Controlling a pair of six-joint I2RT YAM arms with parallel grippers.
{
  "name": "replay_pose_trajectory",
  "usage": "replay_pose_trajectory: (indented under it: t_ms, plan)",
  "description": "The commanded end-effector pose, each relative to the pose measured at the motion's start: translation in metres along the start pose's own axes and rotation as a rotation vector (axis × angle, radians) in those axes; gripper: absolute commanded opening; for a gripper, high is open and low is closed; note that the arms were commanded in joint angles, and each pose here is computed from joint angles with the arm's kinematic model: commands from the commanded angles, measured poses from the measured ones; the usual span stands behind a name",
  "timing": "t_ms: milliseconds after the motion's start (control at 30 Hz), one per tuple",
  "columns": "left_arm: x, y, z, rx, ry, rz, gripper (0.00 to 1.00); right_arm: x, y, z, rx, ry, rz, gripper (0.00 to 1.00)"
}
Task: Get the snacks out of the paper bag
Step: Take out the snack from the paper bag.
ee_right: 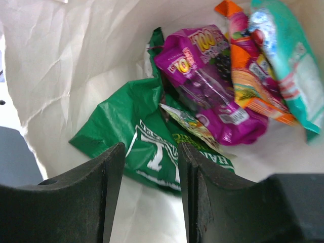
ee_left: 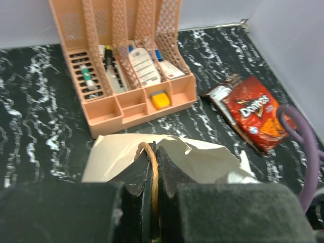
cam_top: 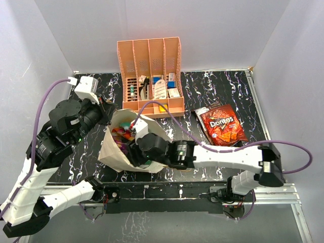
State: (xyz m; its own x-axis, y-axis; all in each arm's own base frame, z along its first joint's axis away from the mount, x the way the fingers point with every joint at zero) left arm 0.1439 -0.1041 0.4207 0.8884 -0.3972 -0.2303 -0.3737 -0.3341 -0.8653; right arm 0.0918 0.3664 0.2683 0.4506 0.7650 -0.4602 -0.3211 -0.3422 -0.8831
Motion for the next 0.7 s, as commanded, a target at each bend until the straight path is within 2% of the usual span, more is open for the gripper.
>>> replay_pose_trajectory:
  t_ms: [0,133,267,367,467,533,667]
  plan:
    - [-0.009,-0.039,0.0,0.118,-0.051,-0.151,0.0,0.028,-0.035,0.02,0.066,-0.032,-0.2,0.48]
    - [-0.013,-0.057,0.005,0.174,-0.134,-0.217,0.0,0.056,-0.044,0.038,0.066,-0.113,-0.246,0.48]
    - [-0.011,-0.052,0.001,0.188,-0.08,-0.193,0.0,0.07,-0.046,0.045,0.059,-0.138,-0.236,0.48]
    - [-0.011,-0.044,-0.005,0.179,0.011,-0.166,0.0,0.067,-0.04,0.044,0.069,-0.145,-0.236,0.49]
    - [-0.014,-0.025,-0.012,0.182,0.169,-0.105,0.0,0.06,-0.027,0.036,0.082,-0.111,-0.218,0.51]
    - [-0.02,-0.011,-0.016,0.18,0.283,-0.061,0.0,0.053,-0.016,0.028,0.075,-0.074,-0.184,0.53]
    - [-0.027,0.008,-0.018,0.152,0.402,-0.025,0.0,0.036,0.004,0.01,0.054,0.024,-0.101,0.54]
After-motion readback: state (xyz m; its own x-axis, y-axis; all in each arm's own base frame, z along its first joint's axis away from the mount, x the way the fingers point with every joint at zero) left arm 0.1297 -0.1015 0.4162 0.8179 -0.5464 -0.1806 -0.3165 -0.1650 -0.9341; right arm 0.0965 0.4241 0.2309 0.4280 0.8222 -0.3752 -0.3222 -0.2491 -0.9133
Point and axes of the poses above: each gripper's point midway between its finger pads, its own x axis out along the fingers, its own z axis along the line the jaws close on, y = z × x, the point moved 8 cm from there along -x, back along the fingers, and after that the axes turned 14 degrees about -x, right-handed, at the moved point
